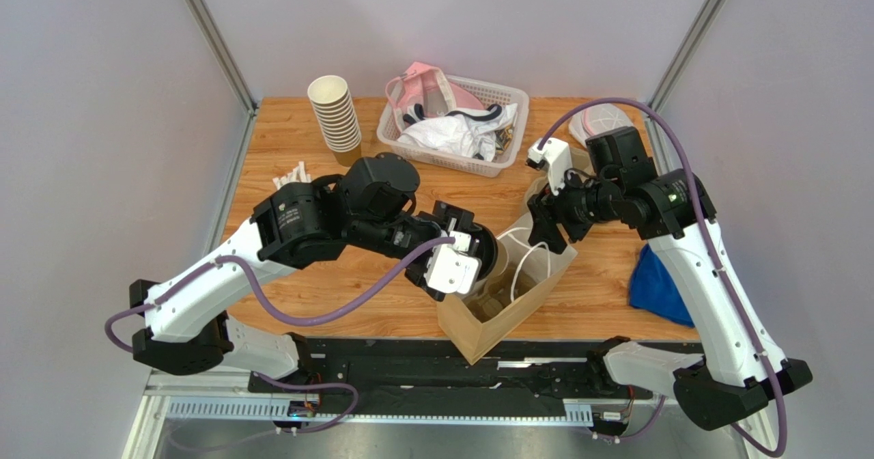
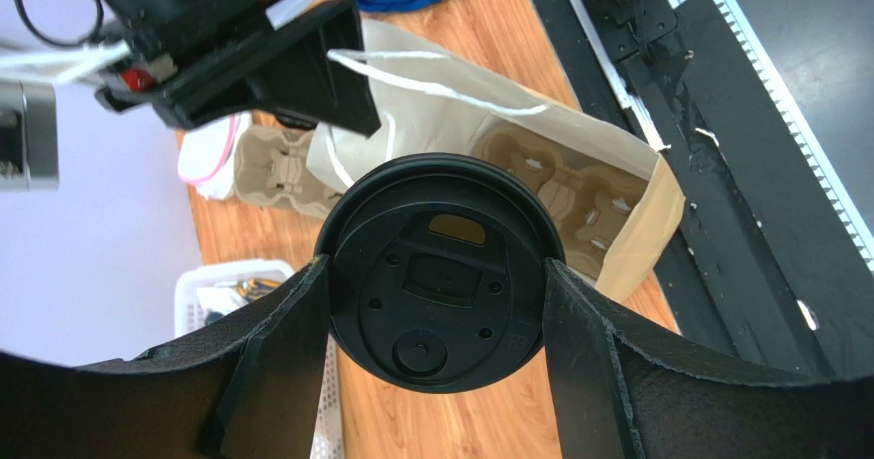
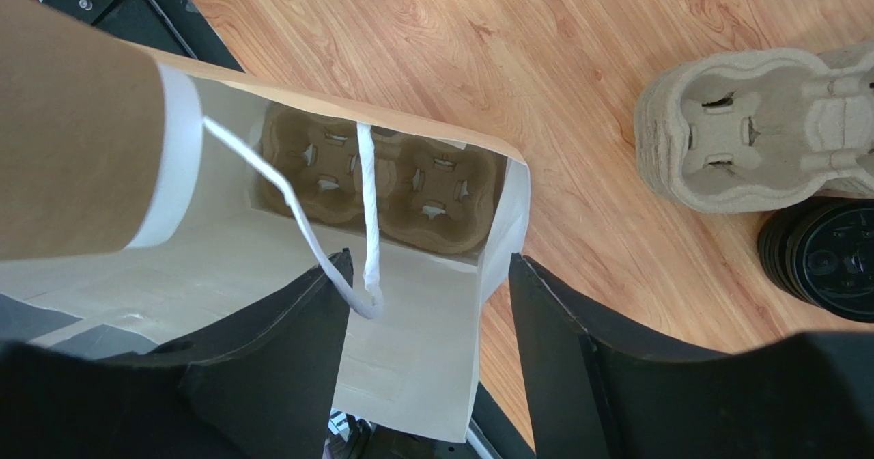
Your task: Pack the takeout coffee
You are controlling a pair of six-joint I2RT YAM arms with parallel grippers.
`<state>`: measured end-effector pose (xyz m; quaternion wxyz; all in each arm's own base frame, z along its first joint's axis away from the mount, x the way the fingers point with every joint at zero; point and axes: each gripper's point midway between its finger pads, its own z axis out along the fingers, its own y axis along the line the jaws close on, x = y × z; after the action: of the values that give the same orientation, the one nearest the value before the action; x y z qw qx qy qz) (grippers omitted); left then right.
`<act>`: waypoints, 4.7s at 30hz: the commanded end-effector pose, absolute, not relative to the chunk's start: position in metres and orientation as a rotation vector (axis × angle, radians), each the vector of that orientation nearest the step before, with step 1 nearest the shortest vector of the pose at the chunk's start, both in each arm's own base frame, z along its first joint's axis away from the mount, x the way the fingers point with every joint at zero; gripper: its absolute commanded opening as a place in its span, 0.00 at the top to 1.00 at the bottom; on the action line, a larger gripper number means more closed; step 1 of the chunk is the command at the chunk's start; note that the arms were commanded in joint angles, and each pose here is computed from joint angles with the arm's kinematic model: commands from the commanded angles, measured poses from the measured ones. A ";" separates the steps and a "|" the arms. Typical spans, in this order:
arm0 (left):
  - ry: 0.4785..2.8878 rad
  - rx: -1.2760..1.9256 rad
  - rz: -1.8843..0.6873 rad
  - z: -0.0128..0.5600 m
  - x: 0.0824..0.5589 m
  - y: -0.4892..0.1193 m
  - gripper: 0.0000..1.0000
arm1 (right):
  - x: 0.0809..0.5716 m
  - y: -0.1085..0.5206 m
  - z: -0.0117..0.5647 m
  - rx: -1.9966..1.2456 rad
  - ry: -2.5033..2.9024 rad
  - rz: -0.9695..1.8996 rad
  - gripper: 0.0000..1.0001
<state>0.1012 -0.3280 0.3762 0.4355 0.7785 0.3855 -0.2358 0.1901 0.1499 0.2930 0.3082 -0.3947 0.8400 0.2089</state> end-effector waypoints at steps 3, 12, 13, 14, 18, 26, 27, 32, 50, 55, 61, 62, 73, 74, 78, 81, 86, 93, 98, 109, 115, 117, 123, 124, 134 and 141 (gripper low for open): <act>0.852 1.896 -0.555 0.402 0.095 -0.328 0.75 | 0.195 0.152 0.303 -1.028 2.188 0.556 0.34; 0.868 1.875 -0.529 0.417 0.089 -0.304 0.75 | 0.178 0.159 0.336 -1.053 2.085 0.638 0.00; 0.869 1.875 -0.529 0.418 0.088 -0.302 0.75 | 0.177 0.159 0.342 -1.053 2.066 0.642 0.00; 0.873 1.866 -0.530 0.421 0.087 -0.301 0.75 | 0.176 0.159 0.344 -1.052 2.064 0.643 0.00; 0.890 1.855 -0.557 0.425 0.080 -0.289 0.75 | 0.175 0.154 0.338 -1.068 2.090 0.611 0.00; 0.874 1.898 -0.557 0.418 0.075 -0.294 0.76 | 0.185 0.139 0.301 -1.081 2.200 0.496 0.13; 0.869 1.904 -0.557 0.417 0.075 -0.295 0.76 | 0.186 0.136 0.297 -1.087 2.213 0.475 0.17; 0.840 1.935 -0.557 0.411 0.073 -0.307 0.76 | 0.179 0.137 0.294 -1.100 2.207 0.496 0.17; 0.748 2.001 -0.455 0.373 0.094 -0.347 0.77 | 0.188 0.168 0.283 -1.262 2.135 0.625 1.00; 0.751 2.027 -0.418 0.357 0.101 -0.352 0.77 | 0.181 0.176 0.292 -1.325 2.059 0.653 1.00; 0.770 2.060 -0.387 0.336 0.106 -0.353 0.78 | 0.166 0.184 0.297 -1.376 2.014 0.674 1.00; 0.775 2.066 -0.376 0.332 0.108 -0.353 0.78 | 0.161 0.184 0.299 -1.380 2.001 0.678 1.00; 0.821 2.110 -0.456 0.301 0.095 -0.345 0.79 | 0.123 0.176 0.290 -1.299 2.066 0.772 1.00; 0.811 2.116 -0.473 0.300 0.091 -0.343 0.79 | 0.120 0.173 0.282 -1.298 2.096 0.772 0.98; 0.776 2.142 -0.498 0.293 0.083 -0.338 0.79 | 0.121 0.167 0.283 -1.255 2.112 0.730 0.87; 0.741 2.166 -0.513 0.292 0.073 -0.336 0.80 | 0.138 0.165 0.295 -1.207 2.107 0.649 0.38; 0.711 2.187 -0.527 0.290 0.067 -0.333 0.80 | 0.164 0.173 0.321 -1.270 1.976 0.569 0.06; 0.700 2.202 -0.518 0.287 0.067 -0.331 0.80 | 0.180 0.200 0.331 -1.441 1.761 0.599 0.00; 0.705 2.212 -0.503 0.285 0.069 -0.331 0.81 | 0.185 0.222 0.326 -1.563 1.644 0.610 0.00; 0.762 2.222 -0.477 0.280 0.071 -0.320 0.82 | 0.183 0.245 0.287 -1.723 1.634 0.643 0.18; 0.879 2.210 -0.478 0.280 0.073 -0.310 0.82 | 0.162 0.247 0.268 -1.751 1.703 0.695 0.65; 0.924 2.200 -0.456 0.278 0.077 -0.306 0.82 | 0.164 0.252 0.270 -1.693 1.744 0.685 0.99; 1.087 2.072 -0.340 0.281 0.104 -0.297 0.82 | 0.201 0.252 0.306 -1.374 1.797 0.533 1.00; 1.114 2.040 -0.326 0.283 0.107 -0.295 0.82 | 0.201 0.250 0.314 -1.326 1.800 0.537 1.00; 1.248 1.764 -0.245 0.309 0.133 -0.281 0.82 | 0.193 0.260 0.348 -1.148 1.773 0.592 1.00; 1.352 1.684 -0.230 0.285 0.136 -0.266 0.82 | 0.190 0.264 0.340 -1.115 1.813 0.498 1.00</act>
<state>0.1288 -0.2708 0.2866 0.4476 0.7293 0.5089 -0.0940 0.1747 0.2647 0.3186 0.4120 -0.5053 0.7266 0.2167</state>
